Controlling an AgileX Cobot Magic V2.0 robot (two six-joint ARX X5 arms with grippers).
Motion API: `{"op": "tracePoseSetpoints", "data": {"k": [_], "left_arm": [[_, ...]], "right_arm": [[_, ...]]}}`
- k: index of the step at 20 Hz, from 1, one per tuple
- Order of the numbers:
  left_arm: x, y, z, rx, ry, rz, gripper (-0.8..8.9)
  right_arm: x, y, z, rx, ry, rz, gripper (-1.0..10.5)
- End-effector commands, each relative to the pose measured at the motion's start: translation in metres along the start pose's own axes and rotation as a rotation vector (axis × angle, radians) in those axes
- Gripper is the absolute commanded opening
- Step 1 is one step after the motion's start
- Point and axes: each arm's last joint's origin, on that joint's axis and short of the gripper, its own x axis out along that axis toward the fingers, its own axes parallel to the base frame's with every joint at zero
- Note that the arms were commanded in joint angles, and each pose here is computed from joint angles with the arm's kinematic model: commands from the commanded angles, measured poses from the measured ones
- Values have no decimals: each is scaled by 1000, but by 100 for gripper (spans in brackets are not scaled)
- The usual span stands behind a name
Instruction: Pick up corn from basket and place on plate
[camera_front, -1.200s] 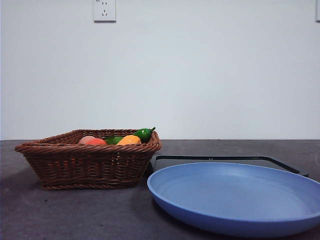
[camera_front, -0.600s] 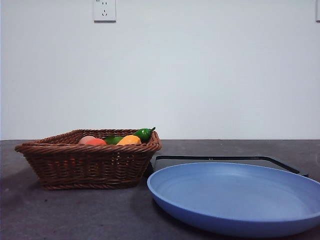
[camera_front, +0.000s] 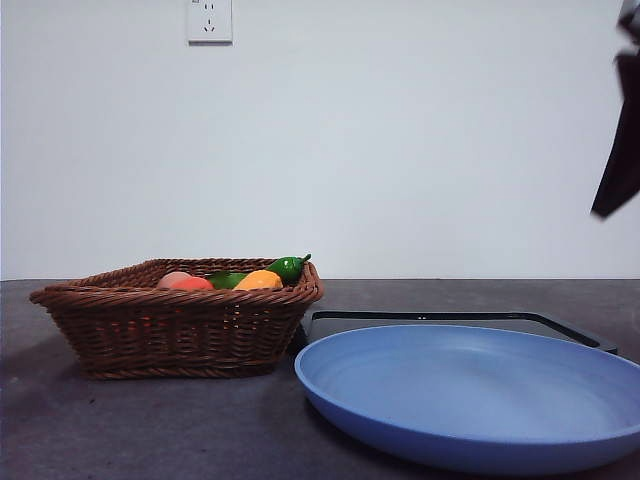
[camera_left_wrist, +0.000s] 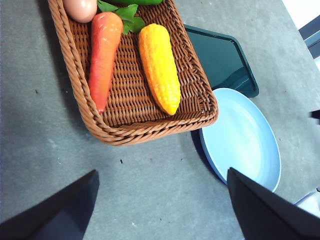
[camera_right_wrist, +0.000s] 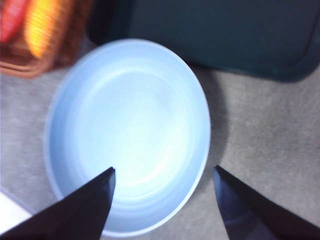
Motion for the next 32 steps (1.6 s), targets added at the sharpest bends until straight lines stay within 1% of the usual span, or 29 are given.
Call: {"op": "tracePoseSetpoints", "data": {"k": [1, 4, 6, 9, 12, 14, 16, 17, 20, 23, 25, 27, 32], "left_arm": [[-2, -3, 5, 26, -16, -11, 417], [-2, -3, 5, 26, -16, -11, 417], [-2, -3, 5, 26, -16, -11, 417], [-2, -3, 5, 27, -18, -11, 417], [-2, -3, 6, 32, -25, -13, 417], [-2, -3, 6, 35, -28, -13, 417], [-2, -3, 6, 36, -30, -14, 417], [-2, -3, 6, 37, -31, -14, 417], [-2, -3, 7, 40, -35, -15, 417], [-1, -6, 10, 56, -49, -34, 417], [1, -10, 16, 67, -48, -55, 417], [5, -16, 27, 88, -38, -80, 417], [33, -30, 63, 140, 14, -78, 416]], "right_arm": [[15, -6, 10, 11, 38, -3, 309], [39, -19, 15, 44, 108, -9, 306], [52, -25, 16, 61, 144, -11, 283], [65, -32, 16, 76, 185, -13, 249], [77, -34, 15, 76, 216, -8, 213], [83, -33, 14, 68, 233, -4, 167], [87, -31, 14, 57, 246, -1, 73], [88, -31, 13, 56, 251, -14, 17], [89, -33, 13, 53, 257, -76, 2], [83, -33, 14, 58, 243, -78, 2], [71, -29, 19, 50, 207, -78, 2], [54, -21, 24, 34, 163, -77, 2], [2, 0, 31, -1, 35, -83, 2]]}}
